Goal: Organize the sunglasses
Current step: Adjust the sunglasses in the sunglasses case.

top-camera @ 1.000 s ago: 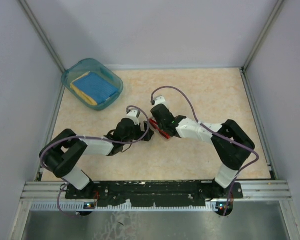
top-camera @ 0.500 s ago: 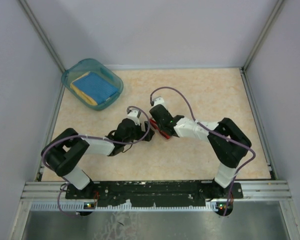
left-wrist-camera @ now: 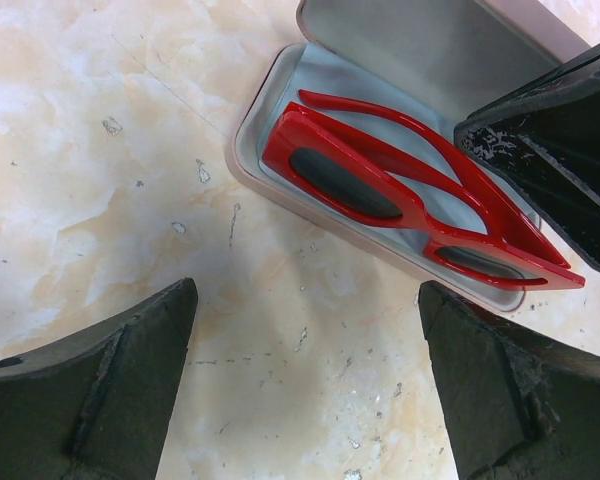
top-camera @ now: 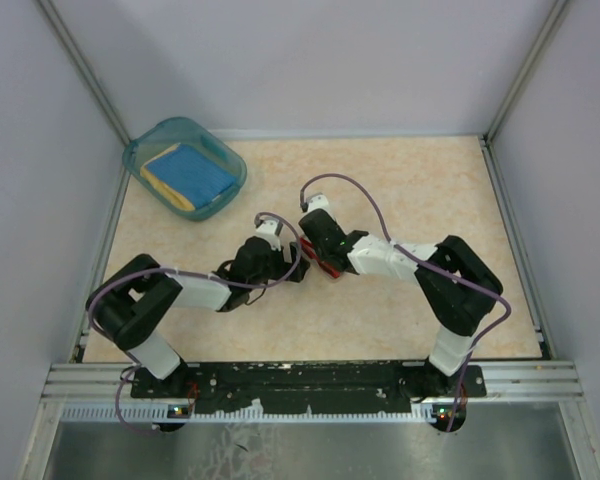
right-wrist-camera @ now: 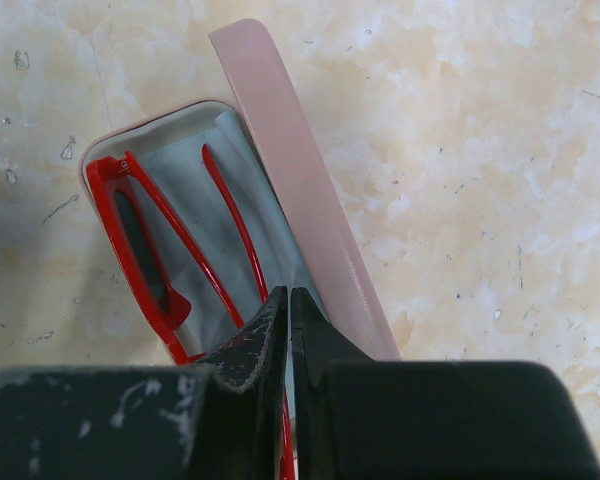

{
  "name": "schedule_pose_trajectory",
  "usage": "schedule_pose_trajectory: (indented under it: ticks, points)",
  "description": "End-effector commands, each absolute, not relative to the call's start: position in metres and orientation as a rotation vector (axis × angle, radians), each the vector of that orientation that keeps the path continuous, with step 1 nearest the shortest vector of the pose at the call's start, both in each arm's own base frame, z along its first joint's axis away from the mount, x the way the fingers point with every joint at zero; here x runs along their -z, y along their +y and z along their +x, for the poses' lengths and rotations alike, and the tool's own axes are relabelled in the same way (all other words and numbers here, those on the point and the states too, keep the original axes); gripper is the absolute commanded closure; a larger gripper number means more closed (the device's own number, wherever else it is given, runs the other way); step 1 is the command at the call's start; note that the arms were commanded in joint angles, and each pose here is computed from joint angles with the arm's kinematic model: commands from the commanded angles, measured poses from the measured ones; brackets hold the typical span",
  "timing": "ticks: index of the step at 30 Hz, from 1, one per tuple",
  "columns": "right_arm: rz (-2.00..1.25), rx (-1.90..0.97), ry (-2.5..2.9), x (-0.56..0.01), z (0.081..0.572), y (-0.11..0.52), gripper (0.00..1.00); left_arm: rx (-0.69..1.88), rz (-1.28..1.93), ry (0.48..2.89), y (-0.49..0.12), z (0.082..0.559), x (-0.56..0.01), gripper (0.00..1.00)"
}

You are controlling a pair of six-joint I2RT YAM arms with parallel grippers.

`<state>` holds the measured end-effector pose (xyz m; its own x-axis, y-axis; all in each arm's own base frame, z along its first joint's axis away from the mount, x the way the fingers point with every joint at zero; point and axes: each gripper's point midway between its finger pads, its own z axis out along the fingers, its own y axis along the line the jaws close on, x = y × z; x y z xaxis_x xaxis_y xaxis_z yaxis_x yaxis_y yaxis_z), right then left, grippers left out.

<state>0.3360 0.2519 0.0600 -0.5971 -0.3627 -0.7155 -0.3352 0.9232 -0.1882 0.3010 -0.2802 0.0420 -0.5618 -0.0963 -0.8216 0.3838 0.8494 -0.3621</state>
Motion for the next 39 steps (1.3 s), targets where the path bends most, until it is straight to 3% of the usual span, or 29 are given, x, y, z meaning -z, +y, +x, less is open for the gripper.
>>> schedule_pose_trajectory:
  ticks: [1, 39]
  points:
    - [-0.446, 0.017, 2.197, -0.081, 0.351, 0.266, 0.95, 0.653, 0.209, 2.046, -0.289, 0.308, -0.049, 0.02]
    - [-0.488, -0.05, 2.19, -0.078, 0.348, 0.275, 0.96, 0.649, 0.221, 2.066, -0.299, 0.316, -0.036, 0.02]
